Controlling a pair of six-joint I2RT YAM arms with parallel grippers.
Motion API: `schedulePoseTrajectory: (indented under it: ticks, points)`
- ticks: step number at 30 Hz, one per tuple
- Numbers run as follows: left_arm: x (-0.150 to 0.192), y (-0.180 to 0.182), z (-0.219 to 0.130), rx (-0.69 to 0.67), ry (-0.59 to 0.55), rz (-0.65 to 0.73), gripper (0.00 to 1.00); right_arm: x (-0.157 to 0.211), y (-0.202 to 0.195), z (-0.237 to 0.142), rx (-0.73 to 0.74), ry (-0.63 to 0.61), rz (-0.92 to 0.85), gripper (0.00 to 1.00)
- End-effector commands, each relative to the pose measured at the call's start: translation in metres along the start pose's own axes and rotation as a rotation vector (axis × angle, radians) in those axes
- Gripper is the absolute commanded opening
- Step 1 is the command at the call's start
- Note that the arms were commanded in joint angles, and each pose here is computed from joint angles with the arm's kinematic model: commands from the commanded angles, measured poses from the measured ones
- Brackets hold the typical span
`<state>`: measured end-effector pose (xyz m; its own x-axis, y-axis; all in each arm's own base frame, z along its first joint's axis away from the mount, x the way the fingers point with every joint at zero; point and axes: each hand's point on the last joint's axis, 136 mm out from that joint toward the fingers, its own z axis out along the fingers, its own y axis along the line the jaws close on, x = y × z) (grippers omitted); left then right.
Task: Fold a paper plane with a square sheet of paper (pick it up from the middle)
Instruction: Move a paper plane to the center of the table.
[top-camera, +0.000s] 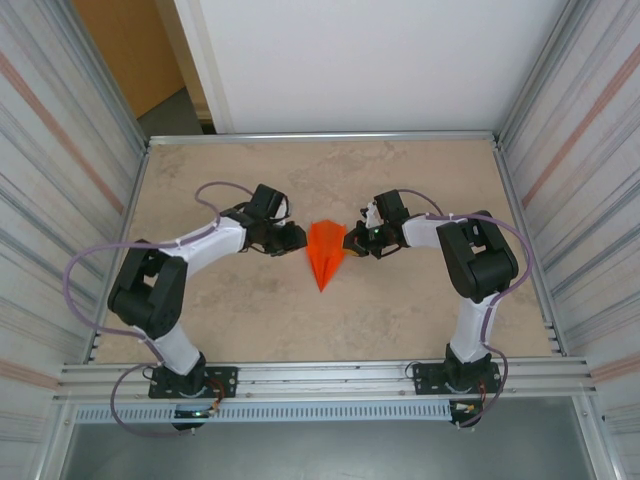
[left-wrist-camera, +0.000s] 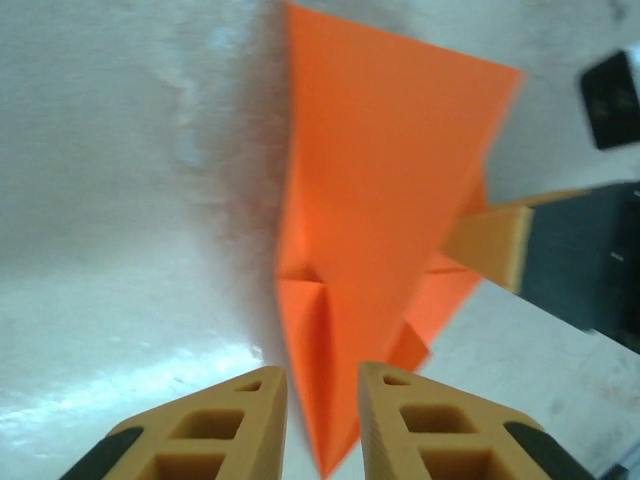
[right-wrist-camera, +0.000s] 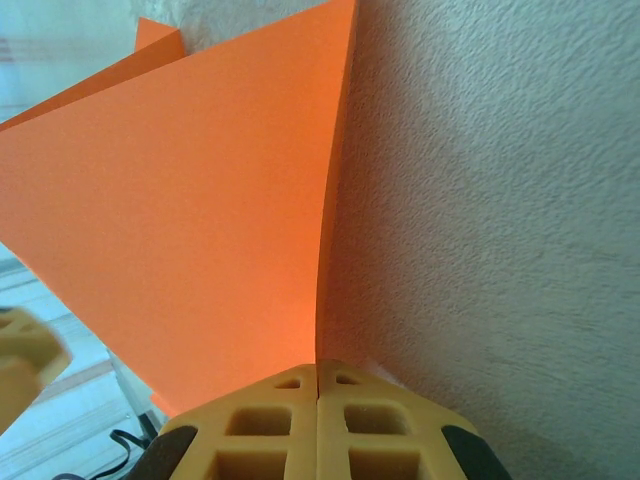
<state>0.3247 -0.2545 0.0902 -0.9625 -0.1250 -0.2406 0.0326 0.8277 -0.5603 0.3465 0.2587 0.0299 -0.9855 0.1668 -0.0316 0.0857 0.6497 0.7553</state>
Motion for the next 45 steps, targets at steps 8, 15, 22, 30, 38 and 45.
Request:
schedulePoseTrajectory:
  ticks: [8, 15, 22, 30, 38, 45]
  points:
    - [0.029, -0.014, 0.018, 0.012, 0.077, 0.030, 0.26, 0.003, 0.005, 0.004, -0.011, 0.031, -0.015, 0.02]
    - [0.032, -0.019, 0.030, 0.039, 0.114, 0.023, 0.27, 0.004, 0.004, 0.005, -0.007, 0.035, -0.013, 0.02]
    - [0.038, -0.018, 0.039, 0.032, 0.139, 0.022, 0.33, 0.005, 0.002, 0.006, -0.003, 0.040, -0.009, 0.02]
    - [0.044, -0.029, 0.048, 0.019, 0.162, 0.071, 0.35, 0.006, 0.001, 0.008, 0.002, 0.044, -0.008, 0.02]
    - [0.049, -0.017, 0.053, -0.163, 0.177, 0.129, 0.41, 0.007, 0.001, 0.009, 0.003, 0.047, -0.008, 0.02]
    - [0.052, -0.014, 0.058, -0.248, 0.190, 0.163, 0.43, 0.007, 0.001, 0.010, 0.003, 0.048, -0.007, 0.02]
